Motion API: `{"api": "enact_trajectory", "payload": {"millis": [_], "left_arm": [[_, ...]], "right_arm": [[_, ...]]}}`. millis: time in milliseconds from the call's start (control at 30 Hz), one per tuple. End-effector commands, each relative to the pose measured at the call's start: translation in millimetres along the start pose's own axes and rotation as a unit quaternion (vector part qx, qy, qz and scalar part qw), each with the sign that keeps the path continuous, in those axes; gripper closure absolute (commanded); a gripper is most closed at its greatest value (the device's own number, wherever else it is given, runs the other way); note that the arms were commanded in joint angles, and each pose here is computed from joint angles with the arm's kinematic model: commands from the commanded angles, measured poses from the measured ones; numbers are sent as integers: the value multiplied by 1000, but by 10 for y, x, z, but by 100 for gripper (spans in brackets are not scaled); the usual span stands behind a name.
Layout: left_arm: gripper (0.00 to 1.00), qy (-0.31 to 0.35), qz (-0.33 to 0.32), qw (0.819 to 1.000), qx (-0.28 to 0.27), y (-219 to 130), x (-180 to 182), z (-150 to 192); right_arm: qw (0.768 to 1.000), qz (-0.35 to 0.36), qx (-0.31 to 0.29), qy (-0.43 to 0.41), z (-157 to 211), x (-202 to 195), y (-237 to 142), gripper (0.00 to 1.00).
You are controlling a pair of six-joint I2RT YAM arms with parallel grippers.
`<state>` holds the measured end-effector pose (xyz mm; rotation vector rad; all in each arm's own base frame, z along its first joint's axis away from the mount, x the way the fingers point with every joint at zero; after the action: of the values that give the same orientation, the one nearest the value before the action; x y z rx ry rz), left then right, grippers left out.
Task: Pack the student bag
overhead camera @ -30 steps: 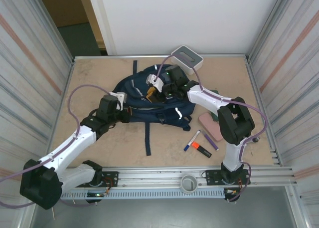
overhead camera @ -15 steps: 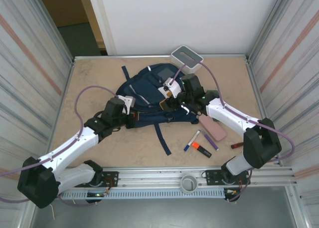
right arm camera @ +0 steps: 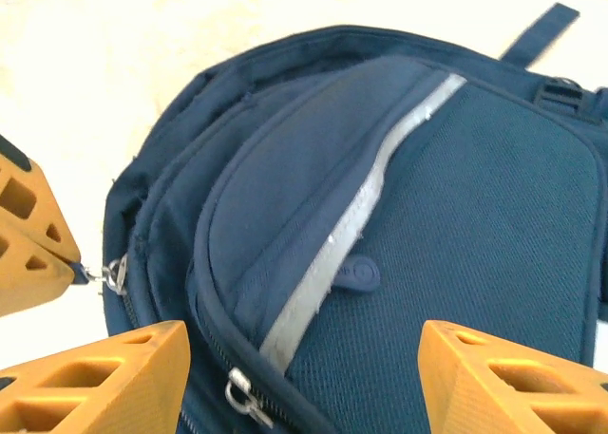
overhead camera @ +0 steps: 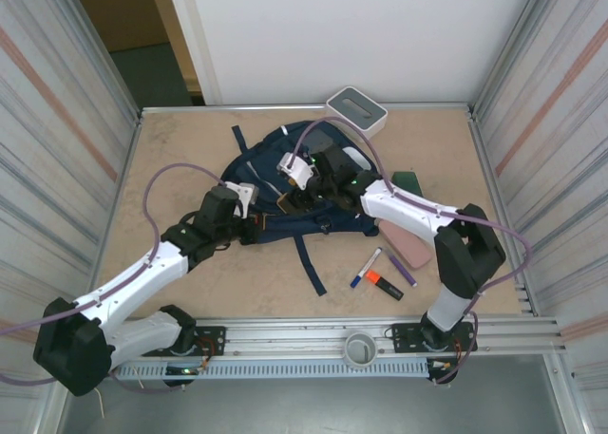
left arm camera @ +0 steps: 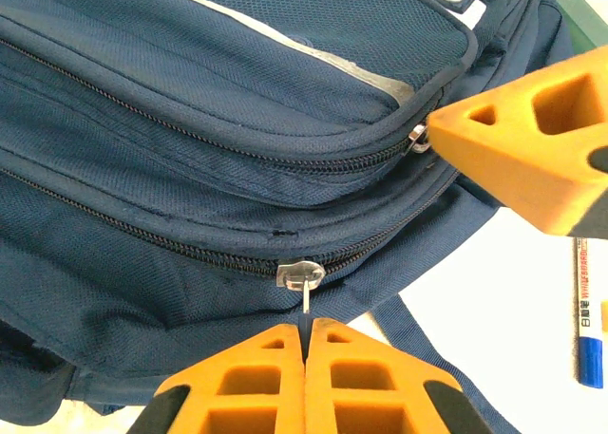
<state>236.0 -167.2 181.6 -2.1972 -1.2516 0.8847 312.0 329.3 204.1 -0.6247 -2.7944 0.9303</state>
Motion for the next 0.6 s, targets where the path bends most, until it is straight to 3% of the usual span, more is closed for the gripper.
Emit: {"api": "enact_trajectory", "payload": {"millis": [0,233,300,400,467,567], "left_arm": [[100,2,8,1000,-11,-21,-52,-54],[100,3,-3,1000,-12,-29,-25,-58],[100,2,-6,1000,-13,-32,-18,-58],[100,3,-17,1000,-16,-51,13,-62],[100,1,-32,999,-16,-59,69,-63],[100,-10,-59,998,-21,-85,206,-86]], "right_arm": [[998,-51,-1,-33,-53,95,127,37],[996,-83,4,-33,8,142,268,37],[997,-77,9,-30,37,107,311,42],[997,-71,15,-23,86,44,321,61],[997,-70,14,-20,107,6,280,79],[997,-68,10,-26,142,-14,179,96]]}}
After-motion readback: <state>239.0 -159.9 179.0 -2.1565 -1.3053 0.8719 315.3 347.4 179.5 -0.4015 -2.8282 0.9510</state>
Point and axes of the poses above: each hand's point on the last joint's axis, 136 mm out from that joint toward the fingers, its own y axis out along the fingers, its own x axis along the line the jaws close on, z = x × y, the point moved 5 cm from there along -y, back along the fingers
